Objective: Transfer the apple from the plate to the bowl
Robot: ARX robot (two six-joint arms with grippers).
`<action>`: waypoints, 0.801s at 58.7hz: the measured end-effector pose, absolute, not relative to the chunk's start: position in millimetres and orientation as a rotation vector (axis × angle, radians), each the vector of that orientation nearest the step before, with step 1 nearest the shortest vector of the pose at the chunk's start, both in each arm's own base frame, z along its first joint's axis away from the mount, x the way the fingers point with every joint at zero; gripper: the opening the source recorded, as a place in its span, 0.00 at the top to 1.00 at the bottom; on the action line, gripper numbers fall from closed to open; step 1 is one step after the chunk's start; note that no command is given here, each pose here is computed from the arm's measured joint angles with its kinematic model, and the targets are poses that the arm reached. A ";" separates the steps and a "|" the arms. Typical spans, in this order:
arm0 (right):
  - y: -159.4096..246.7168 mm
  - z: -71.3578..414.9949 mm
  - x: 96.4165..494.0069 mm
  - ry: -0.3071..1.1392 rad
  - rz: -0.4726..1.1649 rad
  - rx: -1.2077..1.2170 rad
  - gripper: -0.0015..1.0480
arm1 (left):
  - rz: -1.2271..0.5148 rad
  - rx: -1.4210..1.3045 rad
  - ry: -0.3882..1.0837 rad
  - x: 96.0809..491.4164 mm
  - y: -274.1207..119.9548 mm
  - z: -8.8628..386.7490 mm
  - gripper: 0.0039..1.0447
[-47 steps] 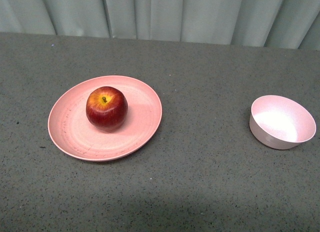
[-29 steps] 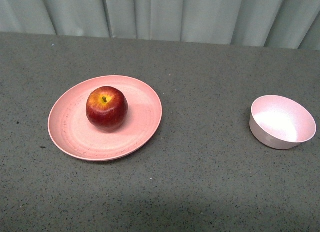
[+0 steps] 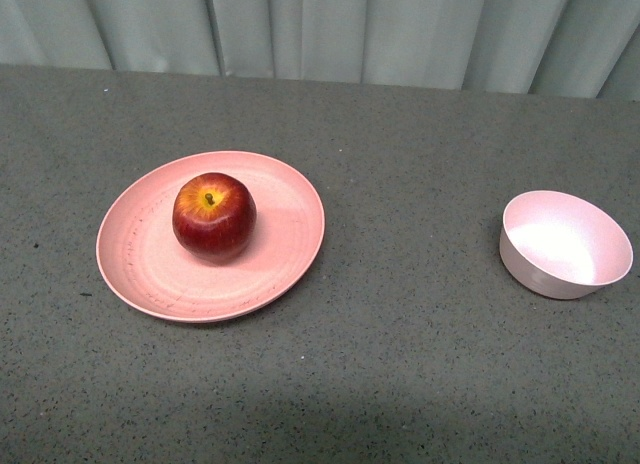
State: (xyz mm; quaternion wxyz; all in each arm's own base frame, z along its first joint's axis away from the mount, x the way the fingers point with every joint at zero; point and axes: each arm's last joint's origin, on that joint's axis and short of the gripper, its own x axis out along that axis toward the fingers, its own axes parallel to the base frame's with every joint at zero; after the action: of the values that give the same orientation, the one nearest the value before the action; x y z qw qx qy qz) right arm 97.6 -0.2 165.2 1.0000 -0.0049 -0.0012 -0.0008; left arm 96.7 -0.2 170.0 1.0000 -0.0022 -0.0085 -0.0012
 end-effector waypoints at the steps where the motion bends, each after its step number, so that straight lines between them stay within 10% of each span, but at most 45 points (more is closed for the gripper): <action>1: -0.2 165.3 97.6 -0.003 -0.002 -0.010 0.09 | -0.002 -0.004 -0.017 96.7 -0.2 170.0 0.06; 47: -0.2 165.2 97.6 -0.002 -0.002 -0.010 0.09 | -0.002 -0.004 -0.017 96.7 -0.2 170.0 0.06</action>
State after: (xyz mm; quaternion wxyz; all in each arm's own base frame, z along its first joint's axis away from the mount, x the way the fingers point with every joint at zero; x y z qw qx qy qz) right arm 97.6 -0.2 165.2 1.0000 -0.0049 -0.0012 -0.0008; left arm 96.7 -0.2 170.0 1.0000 -0.0022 -0.0085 -0.0012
